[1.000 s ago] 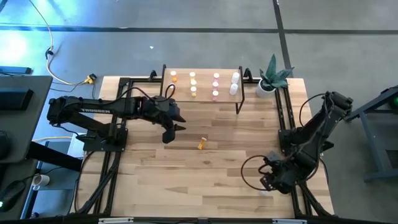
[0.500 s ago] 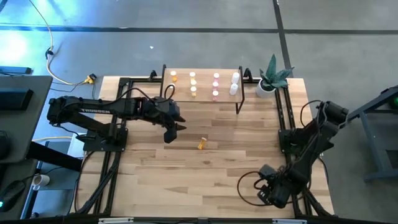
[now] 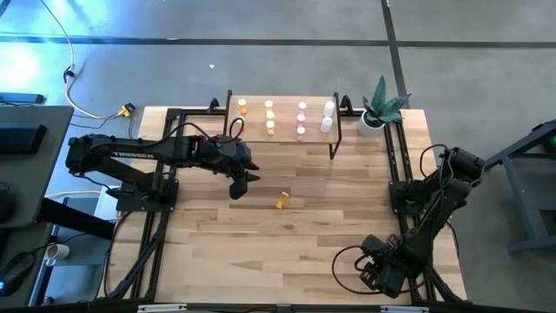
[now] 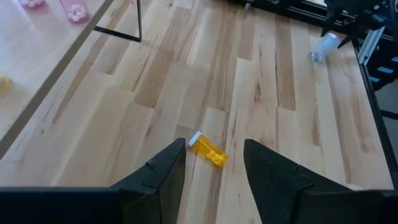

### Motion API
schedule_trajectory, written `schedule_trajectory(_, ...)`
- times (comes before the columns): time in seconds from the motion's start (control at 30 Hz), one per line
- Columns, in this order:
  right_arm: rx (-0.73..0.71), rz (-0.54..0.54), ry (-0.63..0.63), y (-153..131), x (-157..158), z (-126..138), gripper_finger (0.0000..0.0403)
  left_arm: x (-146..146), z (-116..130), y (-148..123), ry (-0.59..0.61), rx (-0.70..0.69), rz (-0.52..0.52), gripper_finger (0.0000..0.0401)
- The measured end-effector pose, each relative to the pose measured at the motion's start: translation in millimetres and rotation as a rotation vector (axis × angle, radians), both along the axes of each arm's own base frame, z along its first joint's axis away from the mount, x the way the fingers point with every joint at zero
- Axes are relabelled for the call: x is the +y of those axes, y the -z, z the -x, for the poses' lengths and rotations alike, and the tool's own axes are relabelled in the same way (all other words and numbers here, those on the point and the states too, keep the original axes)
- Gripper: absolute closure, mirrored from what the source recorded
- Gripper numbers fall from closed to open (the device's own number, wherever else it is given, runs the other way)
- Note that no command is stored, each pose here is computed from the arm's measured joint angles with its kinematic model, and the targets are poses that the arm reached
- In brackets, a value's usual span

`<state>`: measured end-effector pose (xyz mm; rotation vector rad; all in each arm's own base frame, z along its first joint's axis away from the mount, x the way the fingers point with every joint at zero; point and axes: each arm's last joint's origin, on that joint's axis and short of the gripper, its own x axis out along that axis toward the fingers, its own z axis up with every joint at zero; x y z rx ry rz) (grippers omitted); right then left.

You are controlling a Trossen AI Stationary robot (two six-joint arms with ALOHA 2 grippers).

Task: Pick and place medicine bottles onto shelf by color
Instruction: Put the transparent pill bottle on the shelf aligned with other white pill bottles

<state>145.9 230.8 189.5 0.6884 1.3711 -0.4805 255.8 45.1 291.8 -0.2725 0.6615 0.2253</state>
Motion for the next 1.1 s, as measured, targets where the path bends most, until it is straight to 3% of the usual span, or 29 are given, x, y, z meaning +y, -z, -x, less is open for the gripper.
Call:
schedule_trajectory(0.23,-0.027,-0.016,-0.024,-1,2,-2,0.0234,0,0,0,-0.004,0.001,-0.001,0.0249)
schedule_trajectory(0.77,0.003,-0.004,-0.044,10,7,-4,0.0240,0,0,0,-0.002,0.001,-0.003,0.0249)
schedule_trajectory(0.97,0.002,-0.022,-0.037,9,7,-7,0.0283,0,0,0,-0.028,-0.004,0.029,0.0249)
schedule_trajectory(1.1,-0.005,-0.044,-0.017,3,1,-13,0.0285,0,0,0,-0.030,-0.005,0.032,0.0249)
